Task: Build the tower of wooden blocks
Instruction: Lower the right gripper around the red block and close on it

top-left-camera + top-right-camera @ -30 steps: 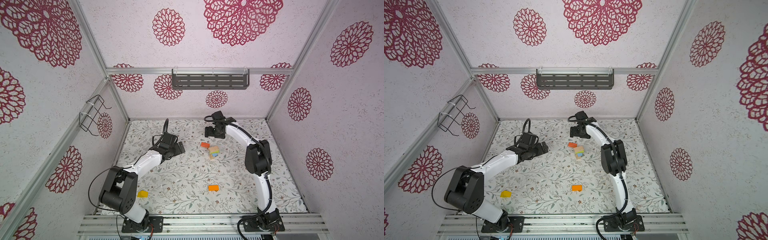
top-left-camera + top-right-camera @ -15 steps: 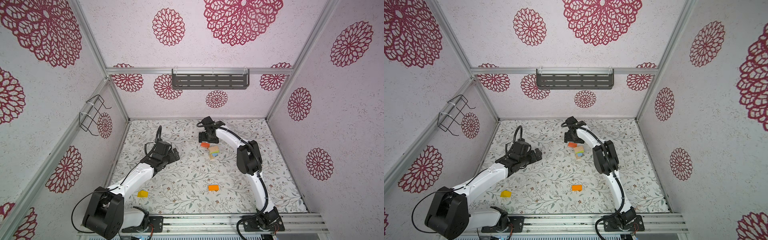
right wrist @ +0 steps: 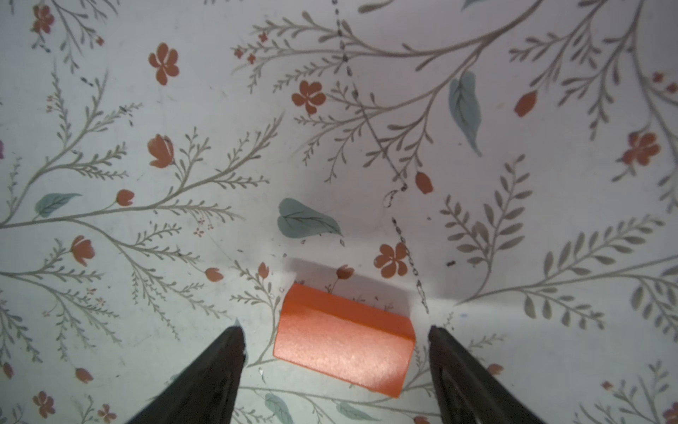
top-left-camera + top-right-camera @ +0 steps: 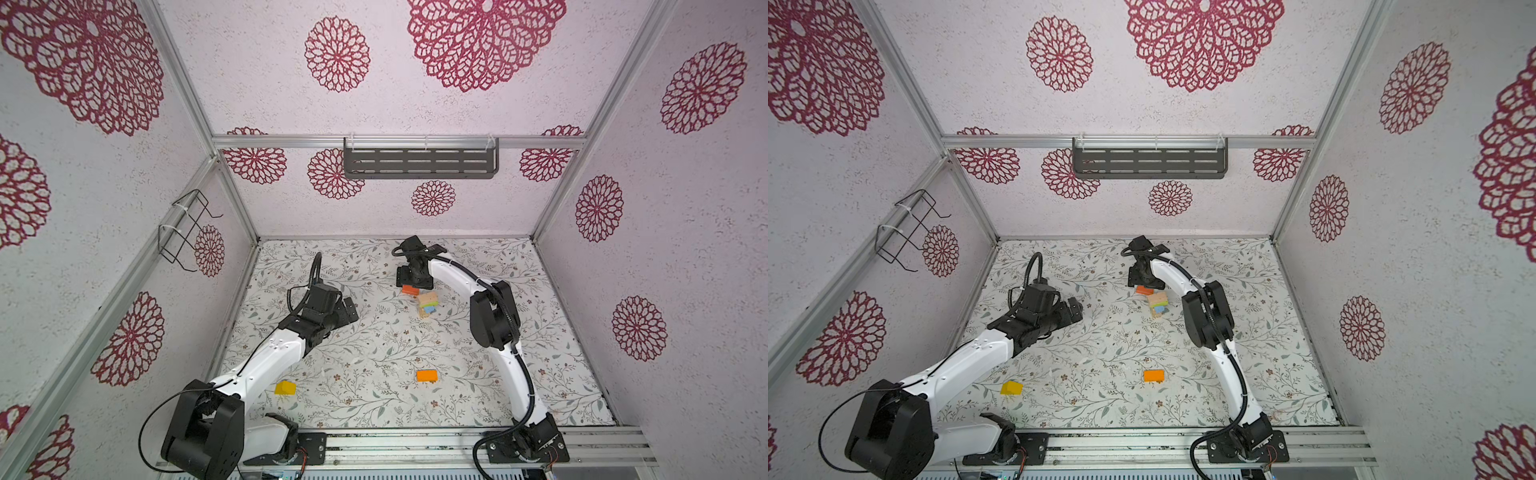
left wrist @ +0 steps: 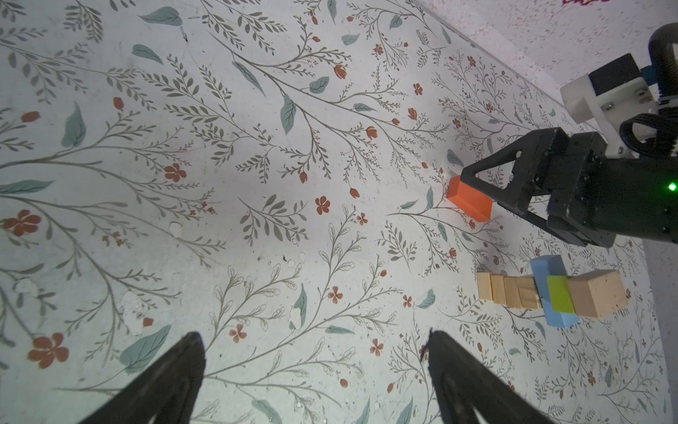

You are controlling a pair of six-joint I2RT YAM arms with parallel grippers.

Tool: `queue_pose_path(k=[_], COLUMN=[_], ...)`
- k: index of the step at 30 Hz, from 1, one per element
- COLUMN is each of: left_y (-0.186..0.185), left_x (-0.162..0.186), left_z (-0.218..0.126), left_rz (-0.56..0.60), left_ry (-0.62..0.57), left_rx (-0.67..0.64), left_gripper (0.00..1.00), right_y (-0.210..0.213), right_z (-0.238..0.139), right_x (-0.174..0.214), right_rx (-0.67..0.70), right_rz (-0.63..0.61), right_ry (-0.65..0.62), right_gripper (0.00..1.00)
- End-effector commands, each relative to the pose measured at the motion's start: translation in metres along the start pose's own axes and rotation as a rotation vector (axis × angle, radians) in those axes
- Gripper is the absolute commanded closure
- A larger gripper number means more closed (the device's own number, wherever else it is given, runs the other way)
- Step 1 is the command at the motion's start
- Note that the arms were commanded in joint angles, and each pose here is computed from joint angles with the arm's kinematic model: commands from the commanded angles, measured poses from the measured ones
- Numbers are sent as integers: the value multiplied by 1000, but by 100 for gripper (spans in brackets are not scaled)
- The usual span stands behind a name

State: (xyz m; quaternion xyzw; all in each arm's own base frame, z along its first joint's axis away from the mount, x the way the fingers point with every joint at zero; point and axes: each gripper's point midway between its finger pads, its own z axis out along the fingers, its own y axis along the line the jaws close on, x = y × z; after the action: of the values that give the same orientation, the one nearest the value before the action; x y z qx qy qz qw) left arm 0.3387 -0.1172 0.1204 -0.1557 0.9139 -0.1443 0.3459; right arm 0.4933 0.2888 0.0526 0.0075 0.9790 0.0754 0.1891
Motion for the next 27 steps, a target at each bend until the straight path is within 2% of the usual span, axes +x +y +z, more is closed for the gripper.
queue_pose_path(k=[1,9,16,22,27], left_y=[2,3,4,4,3], left_x=[-3,-2,-2,-1,-2], left_z=[-1,2,4,5,5], left_rz=[-2,-2,-6,-6,-6], left_ry=[-17,-14,-10,-5,-6], left_rx=[3,2,0,2,4], left_gripper=[3,3,3,3,3], right_y=[6,8,6,-1,-1], right_z=[2,5,8,6,6], right_x=[-1,0,1,3,9], right_rx=[-1,1,11,50,56], right_rz=[1,-8,-14,-36,-78], right_ry=[4,3,13,22,44], right_gripper=[18,25,25,16,15])
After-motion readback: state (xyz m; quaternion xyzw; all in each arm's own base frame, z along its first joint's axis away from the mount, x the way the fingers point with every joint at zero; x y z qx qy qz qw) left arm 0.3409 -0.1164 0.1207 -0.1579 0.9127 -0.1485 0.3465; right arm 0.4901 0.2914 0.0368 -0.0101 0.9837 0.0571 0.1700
